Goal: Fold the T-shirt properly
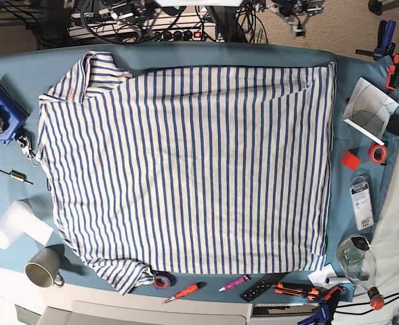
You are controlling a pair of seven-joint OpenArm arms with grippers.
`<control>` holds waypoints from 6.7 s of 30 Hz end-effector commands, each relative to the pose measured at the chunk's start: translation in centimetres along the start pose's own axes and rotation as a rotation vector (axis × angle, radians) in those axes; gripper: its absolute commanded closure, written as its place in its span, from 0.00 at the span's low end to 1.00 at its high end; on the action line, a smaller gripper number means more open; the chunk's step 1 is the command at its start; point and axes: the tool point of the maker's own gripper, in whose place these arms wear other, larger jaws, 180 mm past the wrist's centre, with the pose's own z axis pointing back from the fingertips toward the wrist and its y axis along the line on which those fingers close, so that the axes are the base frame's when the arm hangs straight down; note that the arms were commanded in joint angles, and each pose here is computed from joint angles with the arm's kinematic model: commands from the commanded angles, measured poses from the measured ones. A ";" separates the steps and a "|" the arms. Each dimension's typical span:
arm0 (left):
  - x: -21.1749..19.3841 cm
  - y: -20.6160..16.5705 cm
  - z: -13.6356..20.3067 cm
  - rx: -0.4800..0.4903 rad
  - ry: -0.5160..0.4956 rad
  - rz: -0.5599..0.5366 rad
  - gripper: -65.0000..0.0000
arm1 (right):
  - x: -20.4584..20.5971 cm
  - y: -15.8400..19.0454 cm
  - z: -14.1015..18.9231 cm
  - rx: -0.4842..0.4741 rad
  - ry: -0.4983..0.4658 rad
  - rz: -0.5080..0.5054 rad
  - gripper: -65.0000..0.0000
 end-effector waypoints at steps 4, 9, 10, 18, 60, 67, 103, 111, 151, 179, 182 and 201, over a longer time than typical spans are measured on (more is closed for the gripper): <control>-0.8 2.0 0.7 0.007 -0.003 0.000 1.00 | -1.4 -2.5 0.6 -0.037 0.005 0.011 1.00; -2.3 2.4 1.7 -0.064 -0.012 -0.023 1.00 | -3.0 -4.7 1.8 -0.077 -0.021 0.049 1.00; -2.4 2.5 2.0 -0.071 -0.022 -0.011 1.00 | -3.3 -4.9 2.1 -0.082 -0.027 0.058 1.00; -3.4 3.2 3.9 -0.076 -0.091 0.003 1.00 | -5.2 -5.6 4.3 -0.084 -0.072 0.055 1.00; 2.3 -5.9 26.7 -0.150 -0.435 -0.437 1.00 | 3.2 -1.0 29.5 -0.147 -0.510 0.188 1.00; 5.2 -8.1 30.4 -0.151 -0.521 -0.508 1.00 | 4.6 -0.5 31.9 -0.180 -0.524 0.210 1.00; 10.8 -9.2 31.8 -0.106 -0.666 -0.574 0.55 | 12.7 -11.3 37.5 -0.639 -0.759 -0.012 0.47; 11.2 -9.4 32.0 -0.111 -0.683 -0.578 0.55 | 12.1 -13.0 32.1 -0.562 -0.642 -0.067 0.47; 16.3 -5.0 29.6 0.118 -0.695 -0.479 0.50 | 12.7 -9.2 26.8 -0.282 -0.556 -0.083 0.48; 17.1 -2.6 26.5 0.164 -0.625 -0.364 1.00 | 12.0 -9.8 26.6 -0.321 -0.513 -0.072 1.00; 17.1 -2.9 26.5 0.151 -0.621 -0.384 1.00 | 11.8 -10.2 26.7 -0.346 -0.504 -0.066 1.00; 17.1 -2.9 26.5 0.152 -0.622 -0.383 1.00 | 11.9 -11.5 34.7 -0.607 -0.596 -0.067 1.00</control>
